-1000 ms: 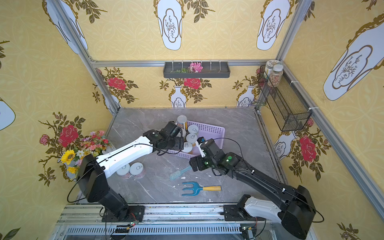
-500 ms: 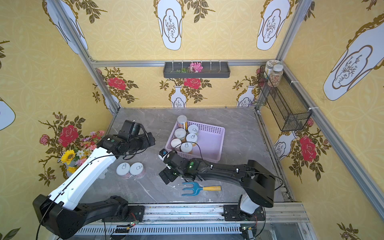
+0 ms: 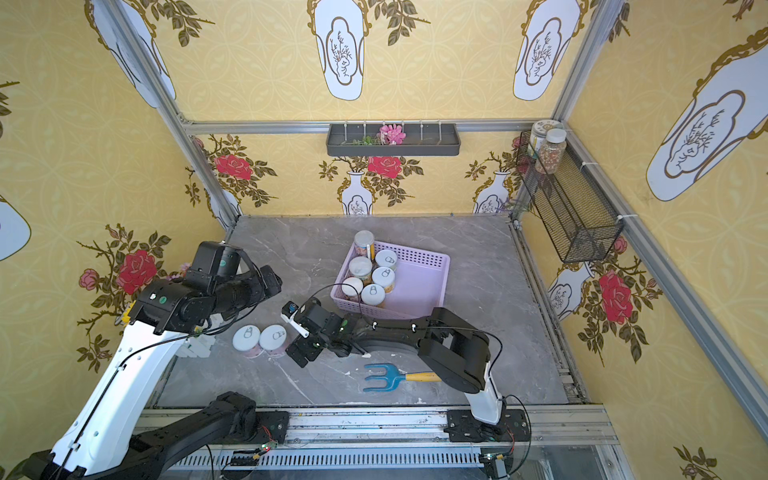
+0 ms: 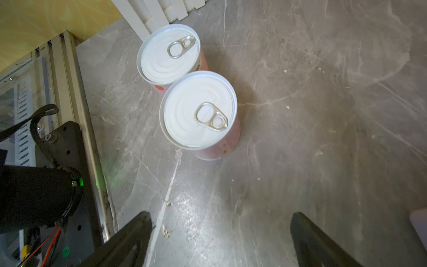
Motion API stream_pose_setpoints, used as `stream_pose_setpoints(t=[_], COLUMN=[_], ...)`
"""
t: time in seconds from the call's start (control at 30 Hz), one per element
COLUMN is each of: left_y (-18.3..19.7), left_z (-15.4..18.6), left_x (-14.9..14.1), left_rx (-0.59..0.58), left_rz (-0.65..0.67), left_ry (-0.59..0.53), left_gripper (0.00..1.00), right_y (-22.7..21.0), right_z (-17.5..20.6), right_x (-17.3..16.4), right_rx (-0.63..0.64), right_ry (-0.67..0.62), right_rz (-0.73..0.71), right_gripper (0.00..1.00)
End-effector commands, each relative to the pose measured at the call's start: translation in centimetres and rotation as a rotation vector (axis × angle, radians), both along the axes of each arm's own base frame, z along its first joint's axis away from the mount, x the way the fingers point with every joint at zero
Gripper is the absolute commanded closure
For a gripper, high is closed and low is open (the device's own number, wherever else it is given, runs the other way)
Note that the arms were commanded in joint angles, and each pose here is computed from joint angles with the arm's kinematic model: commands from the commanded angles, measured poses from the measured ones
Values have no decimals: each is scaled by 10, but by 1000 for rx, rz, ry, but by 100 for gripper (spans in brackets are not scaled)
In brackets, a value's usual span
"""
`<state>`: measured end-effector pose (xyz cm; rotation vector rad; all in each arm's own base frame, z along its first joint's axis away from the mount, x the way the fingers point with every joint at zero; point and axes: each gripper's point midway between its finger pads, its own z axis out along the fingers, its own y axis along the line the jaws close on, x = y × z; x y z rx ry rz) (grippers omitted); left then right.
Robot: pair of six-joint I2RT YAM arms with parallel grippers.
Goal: Put the canned food in the basket
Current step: Pick up the canned food from the center of the board.
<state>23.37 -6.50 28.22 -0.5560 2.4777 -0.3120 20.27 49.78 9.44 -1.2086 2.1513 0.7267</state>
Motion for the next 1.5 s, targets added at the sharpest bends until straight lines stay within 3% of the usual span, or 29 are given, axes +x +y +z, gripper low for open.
stream_pose_setpoints(t=[0.0,0.73,1.33,1.47], left_y=[5,12,12,11], left_z=[0,-3,-7,-11], left_x=[-12,-18,-15,-13], left_rx=[3,6,14,15], left_rz=[17,43,40,36], left_ry=[40,52,56,61], left_gripper=[0,0,0,0], right_y=[15,66,92,90], right_z=[-2,-35,-29,-30], right_x=[-1,21,31,33], right_rx=[-3,-131,-152,-169], right_ry=[-2,-1,-44,-51], right_rz=[54,104,117,117], right_gripper=[3,3,0,3])
